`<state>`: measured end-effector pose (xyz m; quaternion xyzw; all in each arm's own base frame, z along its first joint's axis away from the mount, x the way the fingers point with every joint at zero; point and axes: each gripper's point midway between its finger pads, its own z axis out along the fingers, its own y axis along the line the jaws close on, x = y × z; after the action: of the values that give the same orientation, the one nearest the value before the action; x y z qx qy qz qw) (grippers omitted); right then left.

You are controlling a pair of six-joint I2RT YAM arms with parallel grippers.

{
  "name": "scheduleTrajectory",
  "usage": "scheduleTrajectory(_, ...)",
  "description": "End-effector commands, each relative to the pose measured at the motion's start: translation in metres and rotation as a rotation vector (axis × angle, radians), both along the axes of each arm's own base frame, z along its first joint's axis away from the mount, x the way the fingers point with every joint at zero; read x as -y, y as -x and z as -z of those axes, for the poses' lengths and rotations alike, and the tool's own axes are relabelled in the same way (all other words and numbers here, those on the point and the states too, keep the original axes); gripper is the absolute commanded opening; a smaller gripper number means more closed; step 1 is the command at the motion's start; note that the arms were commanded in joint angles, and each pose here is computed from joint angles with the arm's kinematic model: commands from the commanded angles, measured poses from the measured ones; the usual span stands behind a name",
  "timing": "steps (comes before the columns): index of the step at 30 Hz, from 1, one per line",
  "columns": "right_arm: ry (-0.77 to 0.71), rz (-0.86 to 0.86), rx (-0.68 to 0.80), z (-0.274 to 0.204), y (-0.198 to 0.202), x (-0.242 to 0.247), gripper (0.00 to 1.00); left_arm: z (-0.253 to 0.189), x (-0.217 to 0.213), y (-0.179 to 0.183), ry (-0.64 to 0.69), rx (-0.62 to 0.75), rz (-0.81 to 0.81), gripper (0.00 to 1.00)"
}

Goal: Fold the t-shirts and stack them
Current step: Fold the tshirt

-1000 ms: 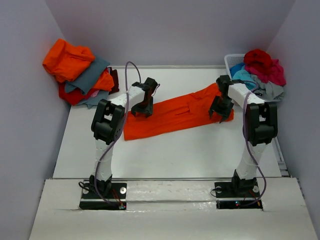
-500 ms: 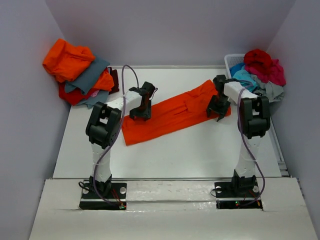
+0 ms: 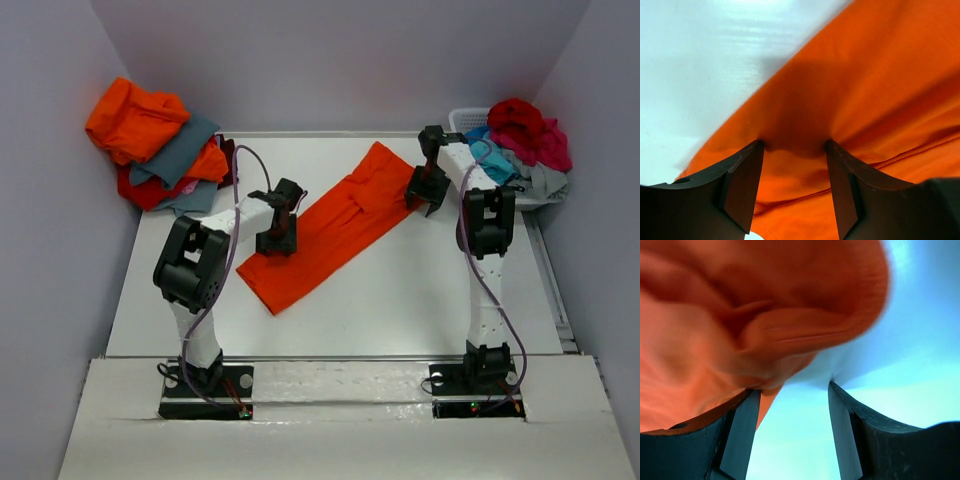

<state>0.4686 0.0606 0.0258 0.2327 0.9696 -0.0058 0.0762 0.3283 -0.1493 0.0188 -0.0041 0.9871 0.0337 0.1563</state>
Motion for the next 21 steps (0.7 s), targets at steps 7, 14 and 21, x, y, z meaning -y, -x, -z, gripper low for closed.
scheduleTrajectory(7, -0.089, -0.111, 0.059, 0.007, -0.039, -0.015, 0.62, 0.015, -0.010, 0.115, -0.095, -0.255, 0.117, 0.59)
scheduleTrajectory(14, -0.105, -0.174, 0.090, 0.006, -0.044, -0.040, 0.62, 0.002, 0.007, 0.136, -0.114, -0.255, 0.190, 0.59)
scheduleTrajectory(21, -0.085, -0.175, 0.111, -0.021, -0.032, -0.039, 0.62, -0.037, 0.029, 0.100, -0.098, -0.139, 0.196, 0.59)
